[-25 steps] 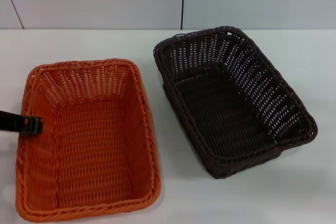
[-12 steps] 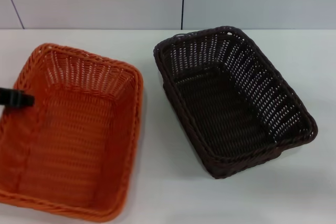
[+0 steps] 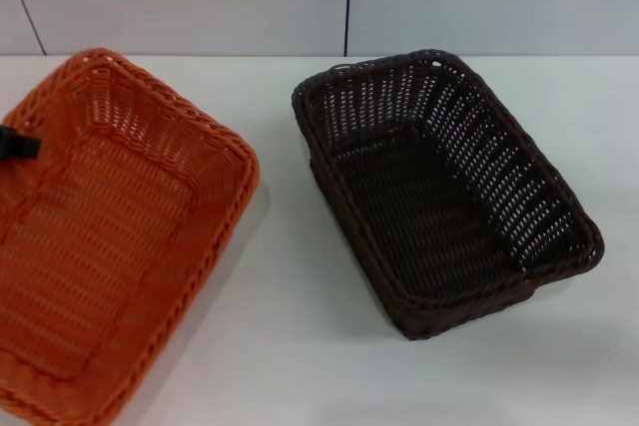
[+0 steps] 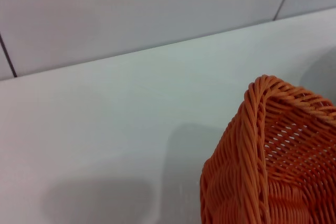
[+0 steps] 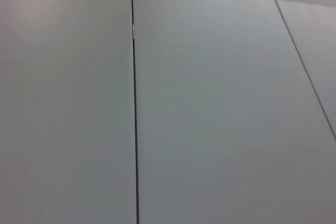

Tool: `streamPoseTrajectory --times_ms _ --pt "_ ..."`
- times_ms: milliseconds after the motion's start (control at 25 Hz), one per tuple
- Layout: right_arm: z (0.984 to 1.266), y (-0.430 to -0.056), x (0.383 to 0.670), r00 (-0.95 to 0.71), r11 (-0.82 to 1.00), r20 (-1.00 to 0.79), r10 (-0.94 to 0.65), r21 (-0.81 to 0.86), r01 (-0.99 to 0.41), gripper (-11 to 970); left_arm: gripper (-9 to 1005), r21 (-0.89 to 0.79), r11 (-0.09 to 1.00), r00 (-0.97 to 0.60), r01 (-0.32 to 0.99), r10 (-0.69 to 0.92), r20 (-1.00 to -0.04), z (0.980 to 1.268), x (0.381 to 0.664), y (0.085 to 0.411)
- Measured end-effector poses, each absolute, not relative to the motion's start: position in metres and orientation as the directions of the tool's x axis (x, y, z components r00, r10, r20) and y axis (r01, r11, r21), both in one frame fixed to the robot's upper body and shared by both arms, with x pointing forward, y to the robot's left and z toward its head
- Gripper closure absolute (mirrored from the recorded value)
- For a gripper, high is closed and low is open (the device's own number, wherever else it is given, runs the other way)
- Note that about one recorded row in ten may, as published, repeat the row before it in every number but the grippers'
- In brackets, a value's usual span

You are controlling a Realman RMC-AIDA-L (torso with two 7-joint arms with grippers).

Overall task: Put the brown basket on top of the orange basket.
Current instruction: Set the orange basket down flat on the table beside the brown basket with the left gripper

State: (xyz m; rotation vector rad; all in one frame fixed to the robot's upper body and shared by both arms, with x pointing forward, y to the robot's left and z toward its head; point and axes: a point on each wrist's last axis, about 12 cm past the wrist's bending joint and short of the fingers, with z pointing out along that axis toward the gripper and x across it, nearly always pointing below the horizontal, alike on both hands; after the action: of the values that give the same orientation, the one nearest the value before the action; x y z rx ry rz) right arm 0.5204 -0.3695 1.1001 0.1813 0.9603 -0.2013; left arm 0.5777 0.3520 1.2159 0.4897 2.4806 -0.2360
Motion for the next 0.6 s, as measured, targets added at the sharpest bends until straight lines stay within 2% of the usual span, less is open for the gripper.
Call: streamPoseTrajectory --times_ms 360,480,600 --pt "1.101 -0.370 0.520 0.560 0.963 -0.823 -0.090 0.072 0.260 313 812 -0.015 0.835 -0.702 0.550 0.453 -0.549 1.237 0.600 0.358" --pt "1.099 -0.371 0.519 0.556 0.962 -0.826 -0.091 0.073 0.265 312 812 0.004 0.735 -0.627 0.678 0.581 -0.518 1.247 0.608 0.348" --pt "1.098 -0.371 0.517 0.553 0.960 -0.828 -0.092 0.074 0.270 312 813 0.016 0.690 -0.589 0.724 0.630 -0.505 1.254 0.613 0.341"
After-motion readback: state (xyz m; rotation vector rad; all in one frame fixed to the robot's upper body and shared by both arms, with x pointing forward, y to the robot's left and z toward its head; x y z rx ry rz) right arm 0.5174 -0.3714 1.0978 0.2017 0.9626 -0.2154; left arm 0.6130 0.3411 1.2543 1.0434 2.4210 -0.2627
